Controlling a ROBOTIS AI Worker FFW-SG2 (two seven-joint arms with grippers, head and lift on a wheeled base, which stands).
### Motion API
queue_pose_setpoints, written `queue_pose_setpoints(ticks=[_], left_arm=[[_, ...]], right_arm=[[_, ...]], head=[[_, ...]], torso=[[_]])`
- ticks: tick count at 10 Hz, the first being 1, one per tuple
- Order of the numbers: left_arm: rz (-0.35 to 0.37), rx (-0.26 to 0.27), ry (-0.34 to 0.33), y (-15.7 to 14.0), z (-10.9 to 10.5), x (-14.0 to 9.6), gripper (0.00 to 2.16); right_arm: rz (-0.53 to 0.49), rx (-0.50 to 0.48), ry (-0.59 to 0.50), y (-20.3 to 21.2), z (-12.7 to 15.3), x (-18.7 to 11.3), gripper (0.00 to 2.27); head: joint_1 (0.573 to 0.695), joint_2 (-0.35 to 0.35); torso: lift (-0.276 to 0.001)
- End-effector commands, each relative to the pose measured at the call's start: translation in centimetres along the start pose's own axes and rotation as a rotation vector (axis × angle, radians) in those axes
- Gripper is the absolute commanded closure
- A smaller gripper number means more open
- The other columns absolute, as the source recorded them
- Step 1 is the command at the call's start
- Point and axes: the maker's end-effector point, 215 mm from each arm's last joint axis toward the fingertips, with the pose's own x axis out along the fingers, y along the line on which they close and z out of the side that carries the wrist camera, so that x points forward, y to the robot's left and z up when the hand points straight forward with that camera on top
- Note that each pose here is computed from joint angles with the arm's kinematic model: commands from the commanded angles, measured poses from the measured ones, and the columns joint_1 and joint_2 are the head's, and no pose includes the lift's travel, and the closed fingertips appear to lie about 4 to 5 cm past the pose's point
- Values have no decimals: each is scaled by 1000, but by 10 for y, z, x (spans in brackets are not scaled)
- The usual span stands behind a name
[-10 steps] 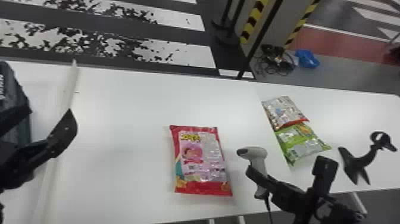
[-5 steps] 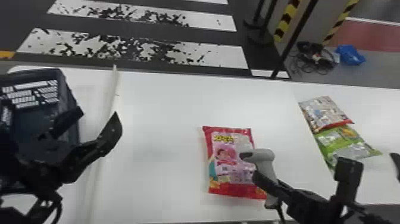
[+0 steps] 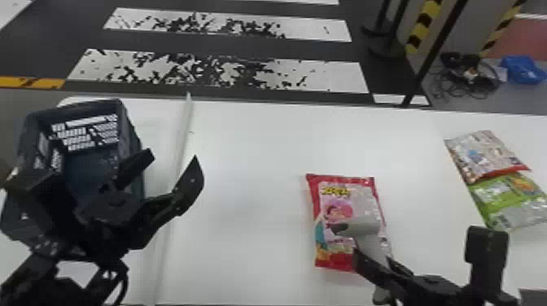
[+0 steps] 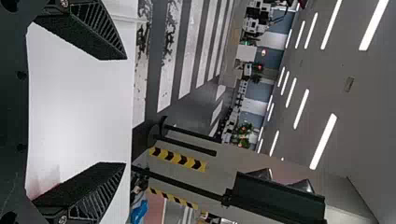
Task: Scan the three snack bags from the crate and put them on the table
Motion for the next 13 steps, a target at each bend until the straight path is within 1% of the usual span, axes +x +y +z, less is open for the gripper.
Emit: queue_pose_setpoints(ticks=[1,2,4,8,11,12,13], left_arm=[[3,4,-8,0,2,-4,56],[4,5,-9,0,2,-6,56],[2,7,-12,0,4,-7,56],[2,5,-20,1,5,-5,56],[2,9,-28,3,8,-3,56],[5,6,-25,4,7,-3,56],[7,4,-28,6,8,-3,56]], right_arm=[[-20,-35,-12,-6,2,13,2240],[-35,-49,-30,-12,6,21,2240],[-50,-58,-16,-19,0,27,2240],[-56,-63,25,-20,-16,26,2240],[-58,-101,63,-13,-34,41,2240],[-57,-100,65,-12,-35,43,2236],[-55,-101,51,-11,-28,42,2240]], head=[[695,-43],[695,-42],[695,-43],[695,-45],[695,-29],[695,-24],[695,-16]], torso=[[-94],[-94],[-94],[-94],[-94],[-94],[-94]])
